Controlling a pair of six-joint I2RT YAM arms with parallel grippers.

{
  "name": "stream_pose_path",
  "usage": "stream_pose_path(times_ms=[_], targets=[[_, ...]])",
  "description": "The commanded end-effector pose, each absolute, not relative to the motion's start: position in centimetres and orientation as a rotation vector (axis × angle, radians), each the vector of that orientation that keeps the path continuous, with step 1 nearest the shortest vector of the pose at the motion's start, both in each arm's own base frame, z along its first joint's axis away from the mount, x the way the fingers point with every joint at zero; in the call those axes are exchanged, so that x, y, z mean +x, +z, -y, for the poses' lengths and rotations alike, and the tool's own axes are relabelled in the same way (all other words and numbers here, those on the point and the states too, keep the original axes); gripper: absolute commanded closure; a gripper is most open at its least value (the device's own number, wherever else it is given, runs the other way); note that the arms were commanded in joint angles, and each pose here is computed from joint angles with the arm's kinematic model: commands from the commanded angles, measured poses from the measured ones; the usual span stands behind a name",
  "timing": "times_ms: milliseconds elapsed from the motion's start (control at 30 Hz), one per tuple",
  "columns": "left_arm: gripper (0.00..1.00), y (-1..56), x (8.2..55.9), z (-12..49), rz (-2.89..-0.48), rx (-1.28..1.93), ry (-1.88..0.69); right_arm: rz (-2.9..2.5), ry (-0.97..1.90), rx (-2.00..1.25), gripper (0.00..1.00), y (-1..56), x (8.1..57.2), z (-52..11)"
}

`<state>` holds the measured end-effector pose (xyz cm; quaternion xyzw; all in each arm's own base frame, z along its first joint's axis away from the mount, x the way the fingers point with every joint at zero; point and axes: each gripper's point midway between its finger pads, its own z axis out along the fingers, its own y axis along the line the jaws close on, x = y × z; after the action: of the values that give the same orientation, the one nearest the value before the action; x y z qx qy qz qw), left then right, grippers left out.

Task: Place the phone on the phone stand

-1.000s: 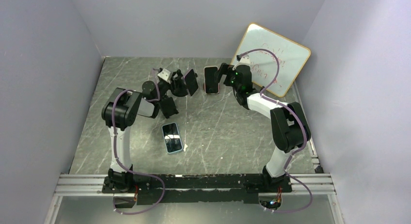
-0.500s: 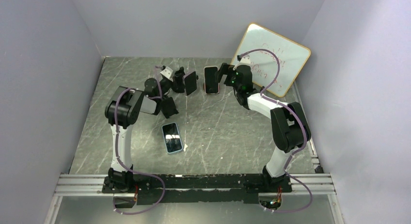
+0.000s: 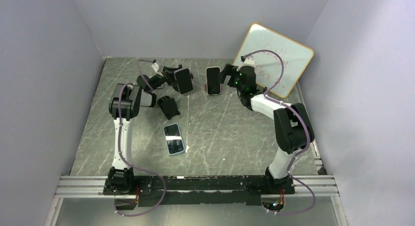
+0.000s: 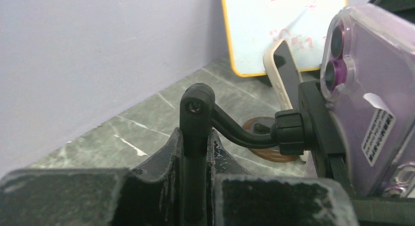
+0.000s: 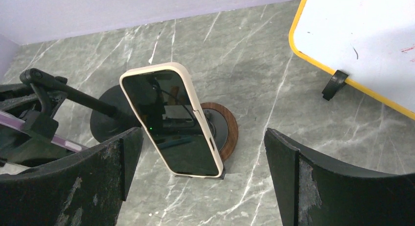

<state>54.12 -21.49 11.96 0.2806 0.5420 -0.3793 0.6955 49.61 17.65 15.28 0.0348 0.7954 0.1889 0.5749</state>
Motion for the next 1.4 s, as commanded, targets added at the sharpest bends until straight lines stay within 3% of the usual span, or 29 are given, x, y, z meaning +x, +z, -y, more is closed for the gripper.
stream_pose_path(times_ms=[0,600,1267,1300,1367], targets=[[0.95,13.1,50.7,22.2,-1.091,0.752,-1.139,-1.843,0.446,0.077,0.00,15.8,49.8,-17.4],[0.95,13.7,47.6,26.2,-1.105,0.720,-1.227,-1.837,0.444,0.072,0.00,16.1,49.8,-17.3],[0.95,12.6,48.4,26.7,-1.116,0.609,-1.172,-1.845,0.429,0.068,0.00,15.7,49.7,-17.1],[0.94,12.6,48.4,26.6,-1.117,0.610,-1.170,-1.845,0.429,0.066,0.00,15.7,49.6,-17.1],[0.78,12.4,48.4,26.4,-1.123,0.607,-1.163,-1.845,0.429,0.066,0.00,15.7,49.6,-17.1]])
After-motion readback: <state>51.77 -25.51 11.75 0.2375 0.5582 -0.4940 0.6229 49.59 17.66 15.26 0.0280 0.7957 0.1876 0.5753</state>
